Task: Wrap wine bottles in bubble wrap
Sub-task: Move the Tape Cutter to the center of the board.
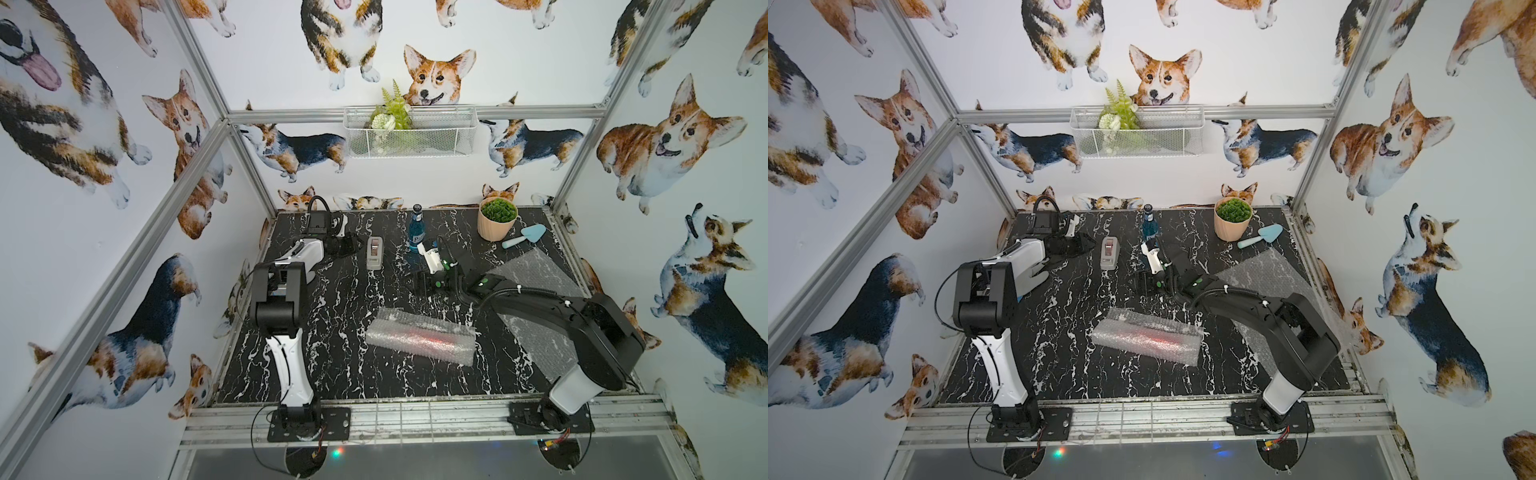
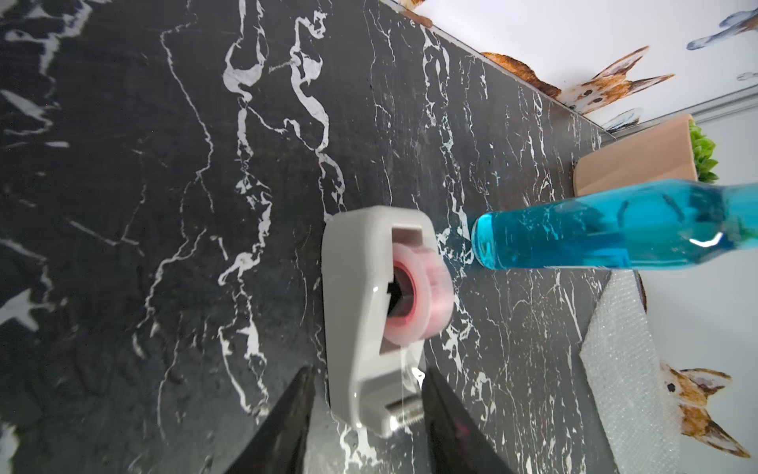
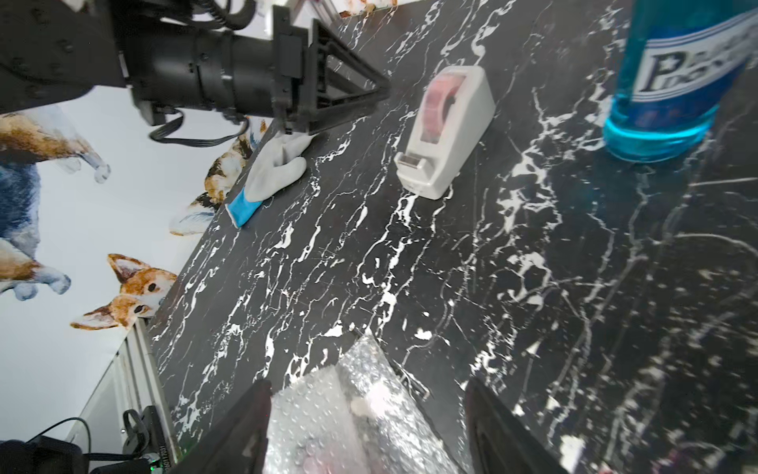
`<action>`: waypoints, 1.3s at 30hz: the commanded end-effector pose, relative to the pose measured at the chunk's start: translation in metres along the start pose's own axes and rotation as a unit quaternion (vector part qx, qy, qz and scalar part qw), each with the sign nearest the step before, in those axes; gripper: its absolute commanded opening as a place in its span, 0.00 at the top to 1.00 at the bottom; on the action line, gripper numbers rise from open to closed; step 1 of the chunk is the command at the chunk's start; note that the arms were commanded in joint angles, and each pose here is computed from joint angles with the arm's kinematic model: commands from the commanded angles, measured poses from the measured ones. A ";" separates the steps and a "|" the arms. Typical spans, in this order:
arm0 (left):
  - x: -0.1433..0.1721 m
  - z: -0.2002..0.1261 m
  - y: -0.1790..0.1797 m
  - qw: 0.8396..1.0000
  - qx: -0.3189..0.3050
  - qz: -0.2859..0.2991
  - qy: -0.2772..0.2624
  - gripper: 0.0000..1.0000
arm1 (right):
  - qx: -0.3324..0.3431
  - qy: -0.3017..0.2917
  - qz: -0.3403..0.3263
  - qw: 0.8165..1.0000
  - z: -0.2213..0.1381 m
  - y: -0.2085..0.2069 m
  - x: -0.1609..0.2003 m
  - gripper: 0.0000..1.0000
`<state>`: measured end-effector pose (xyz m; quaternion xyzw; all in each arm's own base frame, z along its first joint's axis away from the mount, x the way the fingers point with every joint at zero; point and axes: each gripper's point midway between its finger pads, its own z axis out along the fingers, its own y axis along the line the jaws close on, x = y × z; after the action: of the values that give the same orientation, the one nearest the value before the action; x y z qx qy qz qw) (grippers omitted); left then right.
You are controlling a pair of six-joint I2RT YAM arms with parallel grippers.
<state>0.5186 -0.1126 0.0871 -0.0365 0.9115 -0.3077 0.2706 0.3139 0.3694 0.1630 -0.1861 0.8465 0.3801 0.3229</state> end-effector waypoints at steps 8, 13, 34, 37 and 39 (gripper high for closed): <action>-0.021 0.033 0.000 0.999 0.025 -0.028 -0.005 0.55 | -0.017 -0.011 -0.001 1.000 0.010 0.009 -0.015 0.26; -0.020 0.049 -0.004 0.999 0.039 -0.027 0.008 0.54 | -0.016 -0.005 0.000 1.000 0.010 0.007 -0.011 0.26; 0.028 0.043 -0.010 0.992 0.060 -0.110 0.018 0.69 | -0.019 0.010 0.002 1.000 0.015 0.003 -0.006 0.26; 0.036 0.039 -0.013 0.992 0.056 -0.113 0.023 0.69 | -0.020 0.014 0.001 1.000 0.014 0.002 -0.005 0.26; 0.045 0.035 -0.018 0.991 0.056 -0.118 0.025 0.69 | -0.019 0.018 0.002 1.000 0.015 0.001 -0.004 0.26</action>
<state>0.5160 -0.1502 0.0572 -0.0981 0.8854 -0.3832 0.2439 0.3221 0.3796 0.1561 -0.1905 0.8483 0.3903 0.3031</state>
